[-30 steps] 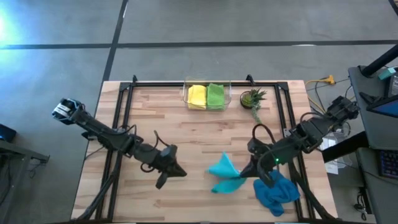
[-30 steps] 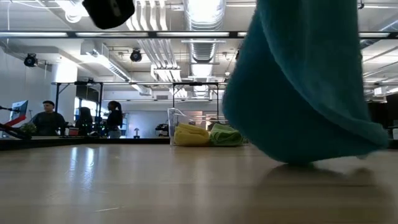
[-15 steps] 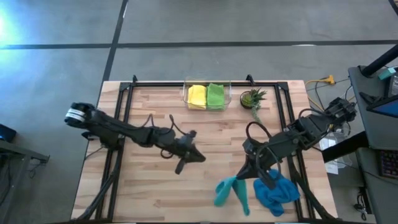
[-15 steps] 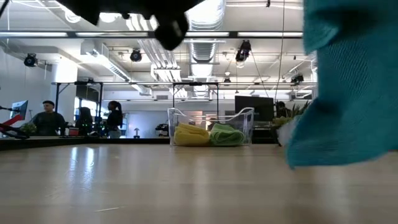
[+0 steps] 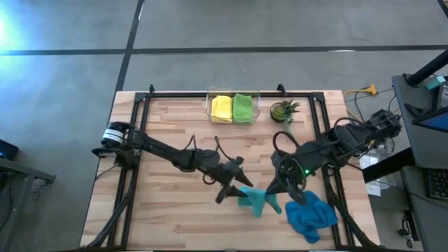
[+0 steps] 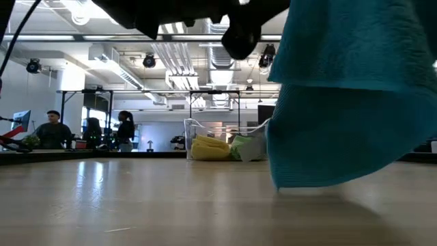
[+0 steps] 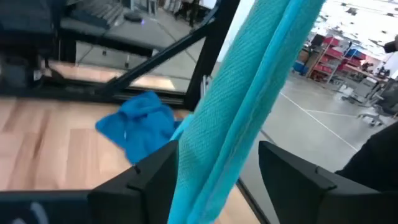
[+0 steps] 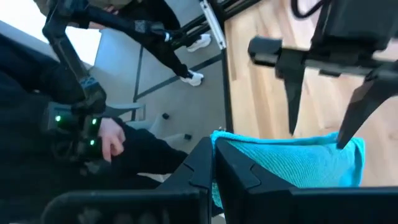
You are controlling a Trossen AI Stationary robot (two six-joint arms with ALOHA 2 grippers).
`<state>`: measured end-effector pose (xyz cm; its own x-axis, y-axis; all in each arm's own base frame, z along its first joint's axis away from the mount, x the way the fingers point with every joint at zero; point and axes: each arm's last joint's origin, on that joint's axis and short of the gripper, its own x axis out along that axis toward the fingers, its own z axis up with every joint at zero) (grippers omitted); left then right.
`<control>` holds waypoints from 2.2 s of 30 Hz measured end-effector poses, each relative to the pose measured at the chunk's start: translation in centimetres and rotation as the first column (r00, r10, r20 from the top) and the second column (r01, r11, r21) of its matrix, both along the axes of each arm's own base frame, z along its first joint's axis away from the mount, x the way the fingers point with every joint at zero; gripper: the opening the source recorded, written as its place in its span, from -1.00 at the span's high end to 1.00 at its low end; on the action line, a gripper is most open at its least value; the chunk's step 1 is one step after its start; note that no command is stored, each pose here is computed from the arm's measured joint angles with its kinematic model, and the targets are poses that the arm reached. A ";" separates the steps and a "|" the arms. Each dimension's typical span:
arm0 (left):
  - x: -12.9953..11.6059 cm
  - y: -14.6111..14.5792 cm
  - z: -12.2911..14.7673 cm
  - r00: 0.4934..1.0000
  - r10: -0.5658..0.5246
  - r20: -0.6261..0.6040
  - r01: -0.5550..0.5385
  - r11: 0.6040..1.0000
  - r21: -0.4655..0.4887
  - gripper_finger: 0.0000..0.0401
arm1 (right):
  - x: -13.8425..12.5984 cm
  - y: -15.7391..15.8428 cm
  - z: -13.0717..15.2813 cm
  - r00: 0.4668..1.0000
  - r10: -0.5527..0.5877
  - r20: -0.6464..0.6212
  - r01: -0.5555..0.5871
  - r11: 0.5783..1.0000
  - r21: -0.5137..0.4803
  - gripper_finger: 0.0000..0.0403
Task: Fold microfiber towels
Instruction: Fold the light blue microfiber towel
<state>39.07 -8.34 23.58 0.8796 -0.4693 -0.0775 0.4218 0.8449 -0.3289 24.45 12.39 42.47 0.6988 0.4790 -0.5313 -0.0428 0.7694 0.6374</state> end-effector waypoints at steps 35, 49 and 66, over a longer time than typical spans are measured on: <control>-0.3 1.1 -2.1 0.971 -0.013 -0.240 0.009 1.000 -0.017 0.37 | -0.2 -1.9 1.5 0.999 -0.034 0.023 0.035 0.997 -0.074 0.96; -2.6 1.8 -2.1 0.879 0.086 -0.469 -0.034 0.992 0.119 0.99 | -0.6 -2.3 0.9 0.995 -0.101 -0.023 0.097 0.983 -0.154 0.96; -13.7 1.1 9.7 0.878 0.038 -0.476 -0.073 0.996 -0.057 1.00 | -2.1 0.2 -0.2 0.988 -0.110 -0.106 0.090 0.979 -0.182 0.96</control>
<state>25.35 -7.27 33.24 0.7705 -0.4409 -0.4604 0.1534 0.8293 -0.5374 22.33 12.61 42.24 0.6677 0.3016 -0.6806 0.1060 0.8664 0.4880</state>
